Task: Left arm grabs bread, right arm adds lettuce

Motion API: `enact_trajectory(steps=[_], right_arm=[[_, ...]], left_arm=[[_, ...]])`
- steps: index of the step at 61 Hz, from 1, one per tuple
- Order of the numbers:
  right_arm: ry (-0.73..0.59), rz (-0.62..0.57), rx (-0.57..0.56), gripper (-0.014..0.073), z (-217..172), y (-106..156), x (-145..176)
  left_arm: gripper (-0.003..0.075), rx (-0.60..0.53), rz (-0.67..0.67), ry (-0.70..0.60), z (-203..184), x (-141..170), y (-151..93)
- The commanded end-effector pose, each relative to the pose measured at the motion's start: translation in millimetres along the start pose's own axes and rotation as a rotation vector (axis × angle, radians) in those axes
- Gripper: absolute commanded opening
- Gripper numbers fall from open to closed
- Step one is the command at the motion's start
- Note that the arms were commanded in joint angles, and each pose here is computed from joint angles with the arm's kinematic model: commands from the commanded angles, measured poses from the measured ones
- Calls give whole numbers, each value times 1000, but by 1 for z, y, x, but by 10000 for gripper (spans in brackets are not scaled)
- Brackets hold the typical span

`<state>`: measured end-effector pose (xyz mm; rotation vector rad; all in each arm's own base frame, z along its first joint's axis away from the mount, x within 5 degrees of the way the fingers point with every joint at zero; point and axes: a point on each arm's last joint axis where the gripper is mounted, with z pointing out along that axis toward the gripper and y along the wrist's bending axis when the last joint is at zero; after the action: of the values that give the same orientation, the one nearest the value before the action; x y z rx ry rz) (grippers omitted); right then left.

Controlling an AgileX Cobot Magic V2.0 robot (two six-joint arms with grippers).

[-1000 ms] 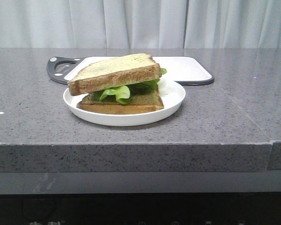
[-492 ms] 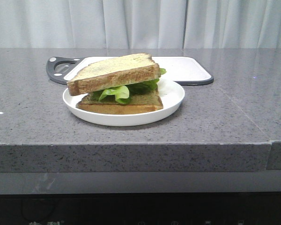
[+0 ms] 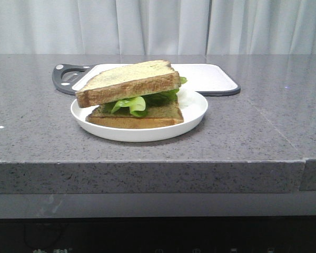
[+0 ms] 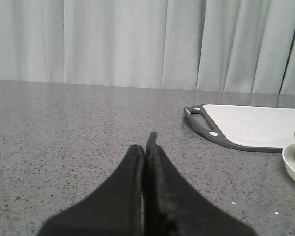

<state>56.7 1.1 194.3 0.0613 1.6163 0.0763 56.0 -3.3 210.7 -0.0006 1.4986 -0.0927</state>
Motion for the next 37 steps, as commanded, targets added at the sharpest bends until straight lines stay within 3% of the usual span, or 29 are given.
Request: enact_trajectory(steps=[1,37], right_arm=[[-115,-11,6,-118,-2,0,-10],[-115,-11,1,-118,-2,0,-10]], left_arm=[[-20,-3,-8,-94,-2,-6,0],[-20,-3,-8,-94,-2,-6,0]])
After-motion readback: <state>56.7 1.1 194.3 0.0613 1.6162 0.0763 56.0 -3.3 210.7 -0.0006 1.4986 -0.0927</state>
